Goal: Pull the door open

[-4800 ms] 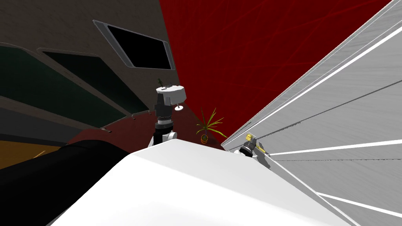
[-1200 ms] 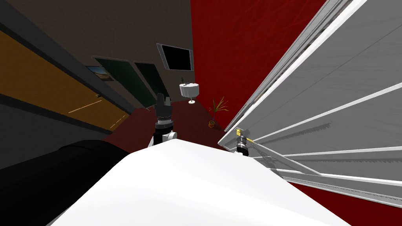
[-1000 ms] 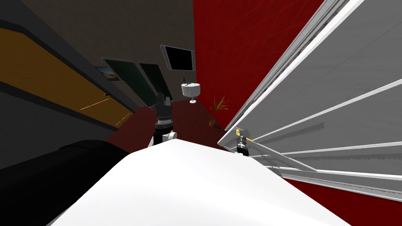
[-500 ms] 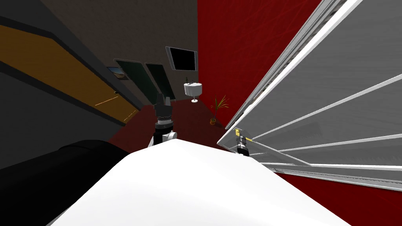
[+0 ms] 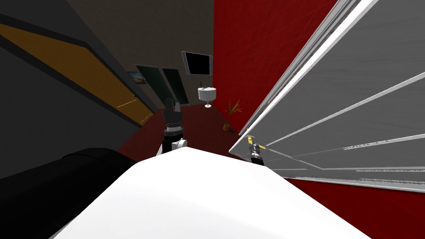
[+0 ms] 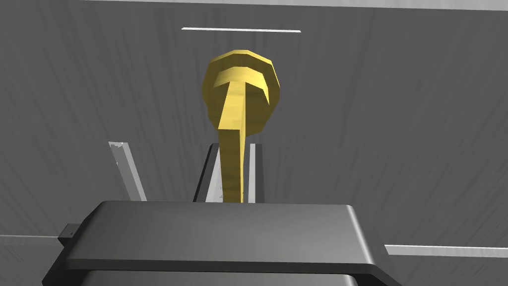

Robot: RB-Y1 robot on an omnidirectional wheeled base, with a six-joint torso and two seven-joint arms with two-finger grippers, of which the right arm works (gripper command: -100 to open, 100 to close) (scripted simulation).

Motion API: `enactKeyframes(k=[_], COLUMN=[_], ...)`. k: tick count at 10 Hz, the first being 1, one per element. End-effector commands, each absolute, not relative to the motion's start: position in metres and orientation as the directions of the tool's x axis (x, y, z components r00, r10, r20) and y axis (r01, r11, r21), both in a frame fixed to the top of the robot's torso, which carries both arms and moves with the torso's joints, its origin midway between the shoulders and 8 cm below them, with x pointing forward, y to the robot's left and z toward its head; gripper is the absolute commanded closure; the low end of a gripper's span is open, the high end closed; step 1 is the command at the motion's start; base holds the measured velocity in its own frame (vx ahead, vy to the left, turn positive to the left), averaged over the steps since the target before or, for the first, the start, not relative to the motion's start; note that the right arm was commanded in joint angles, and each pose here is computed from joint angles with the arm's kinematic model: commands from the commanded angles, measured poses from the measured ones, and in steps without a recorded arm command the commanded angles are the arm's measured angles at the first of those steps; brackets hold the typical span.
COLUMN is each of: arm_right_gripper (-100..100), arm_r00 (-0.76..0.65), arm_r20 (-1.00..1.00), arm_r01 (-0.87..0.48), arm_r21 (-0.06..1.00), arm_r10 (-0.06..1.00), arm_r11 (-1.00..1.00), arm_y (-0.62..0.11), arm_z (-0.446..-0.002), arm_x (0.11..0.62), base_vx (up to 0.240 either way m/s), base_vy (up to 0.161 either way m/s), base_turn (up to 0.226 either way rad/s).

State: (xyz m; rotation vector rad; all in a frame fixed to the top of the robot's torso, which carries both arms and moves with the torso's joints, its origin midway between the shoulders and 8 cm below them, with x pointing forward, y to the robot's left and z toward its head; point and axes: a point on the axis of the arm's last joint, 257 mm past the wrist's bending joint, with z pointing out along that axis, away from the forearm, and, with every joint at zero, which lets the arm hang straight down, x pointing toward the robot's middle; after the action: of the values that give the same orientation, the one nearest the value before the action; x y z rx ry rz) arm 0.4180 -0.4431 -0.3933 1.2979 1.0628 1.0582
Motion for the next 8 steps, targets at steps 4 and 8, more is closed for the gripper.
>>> enactKeyframes(k=[4, 8], arm_right_gripper=[100, 100], arm_r00=[0.165, 0.104], arm_r20=[-0.001, -0.002], arm_r01=[0.001, 0.001], arm_r21=[1.000, 1.000], arm_r10=[0.986, 0.995], arm_r11=[0.001, 0.002], arm_y=[-0.438, -0.432], arm_z=[-0.393, -0.393], arm_x=[0.416, 0.404], base_vx=[-0.161, -0.176], base_vy=[-0.021, -0.049], base_turn=[0.054, 0.086])
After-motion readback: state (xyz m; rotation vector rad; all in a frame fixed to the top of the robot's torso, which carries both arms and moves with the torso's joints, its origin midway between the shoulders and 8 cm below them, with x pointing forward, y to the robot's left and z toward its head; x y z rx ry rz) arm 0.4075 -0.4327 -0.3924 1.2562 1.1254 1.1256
